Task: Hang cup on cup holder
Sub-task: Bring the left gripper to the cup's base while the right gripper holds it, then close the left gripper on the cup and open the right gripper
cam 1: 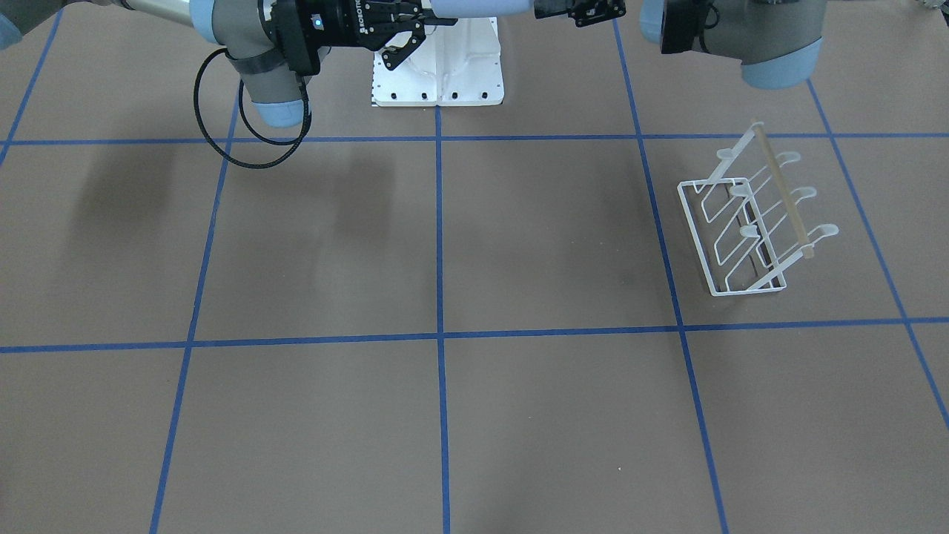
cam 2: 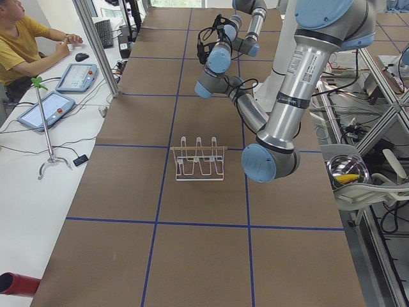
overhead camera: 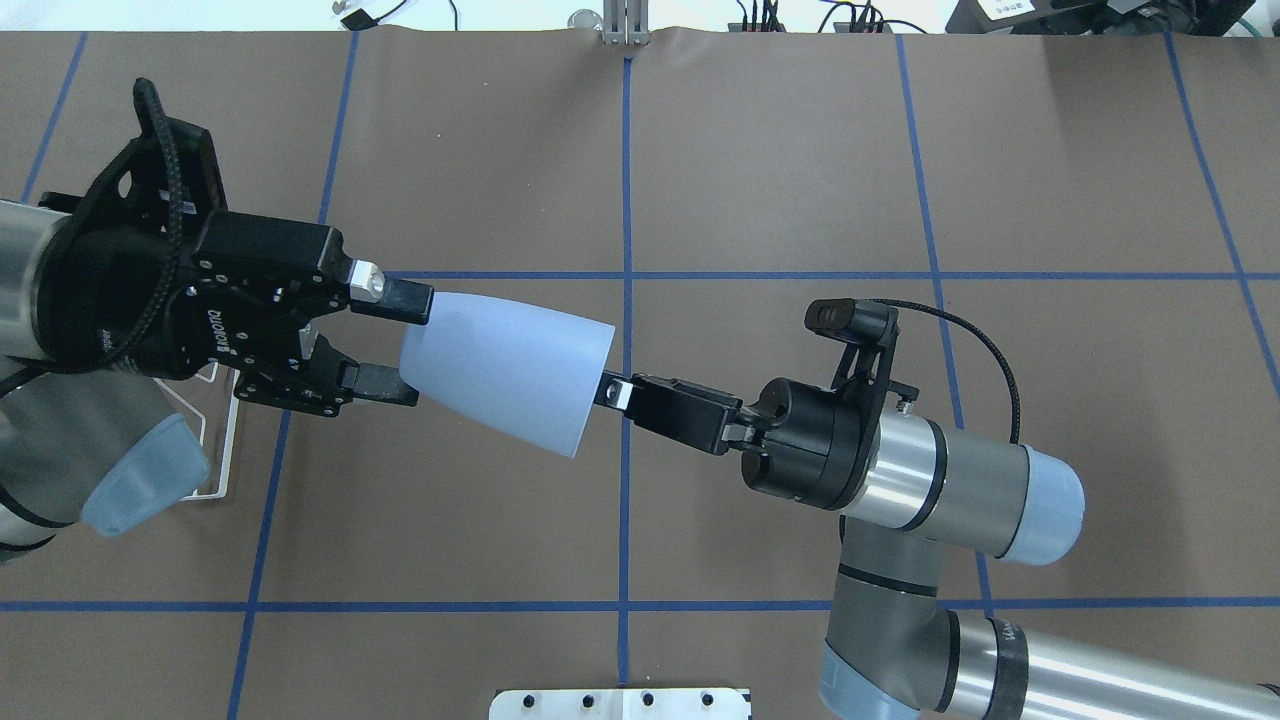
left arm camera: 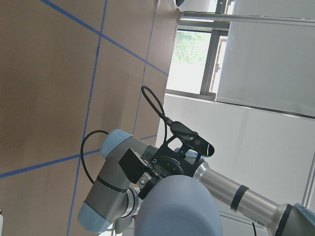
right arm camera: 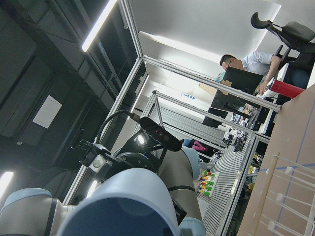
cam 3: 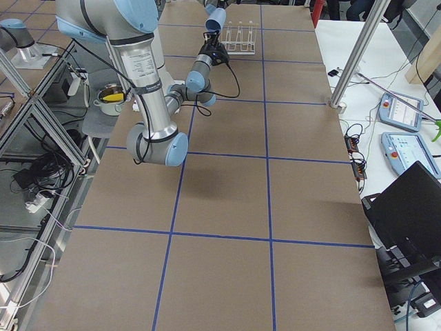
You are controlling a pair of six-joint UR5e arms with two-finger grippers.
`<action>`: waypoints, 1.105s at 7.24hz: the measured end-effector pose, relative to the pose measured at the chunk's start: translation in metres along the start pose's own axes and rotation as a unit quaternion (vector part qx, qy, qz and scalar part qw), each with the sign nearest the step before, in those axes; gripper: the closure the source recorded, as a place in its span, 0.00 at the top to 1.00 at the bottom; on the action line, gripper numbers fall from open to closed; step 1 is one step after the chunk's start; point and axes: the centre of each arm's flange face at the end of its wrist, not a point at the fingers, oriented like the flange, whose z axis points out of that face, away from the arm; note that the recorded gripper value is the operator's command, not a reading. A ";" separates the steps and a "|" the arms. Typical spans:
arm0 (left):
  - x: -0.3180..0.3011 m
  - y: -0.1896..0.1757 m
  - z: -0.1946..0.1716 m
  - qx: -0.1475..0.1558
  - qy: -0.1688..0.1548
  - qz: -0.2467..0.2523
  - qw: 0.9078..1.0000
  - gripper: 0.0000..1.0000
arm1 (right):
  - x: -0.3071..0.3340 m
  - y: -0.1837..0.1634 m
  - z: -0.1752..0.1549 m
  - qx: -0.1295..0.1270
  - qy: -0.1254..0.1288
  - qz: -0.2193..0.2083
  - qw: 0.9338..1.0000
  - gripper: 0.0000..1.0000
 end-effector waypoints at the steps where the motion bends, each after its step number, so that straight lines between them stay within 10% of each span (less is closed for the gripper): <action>1: 0.000 0.000 0.001 -0.001 0.000 0.000 1.000 0.87 | 0.000 0.002 0.001 0.000 0.000 -0.001 1.000 0.00; 5: -0.001 0.001 0.002 -0.001 0.001 0.001 1.000 0.77 | 0.001 0.016 0.004 0.004 0.002 -0.004 1.000 0.00; 7: -0.002 0.001 0.001 -0.004 0.005 0.005 1.000 0.37 | 0.000 0.018 0.005 0.006 0.001 -0.002 1.000 0.05; 8: -0.004 0.000 0.000 -0.007 0.009 0.011 1.000 0.10 | -0.001 0.019 0.006 0.006 0.000 -0.002 1.000 0.49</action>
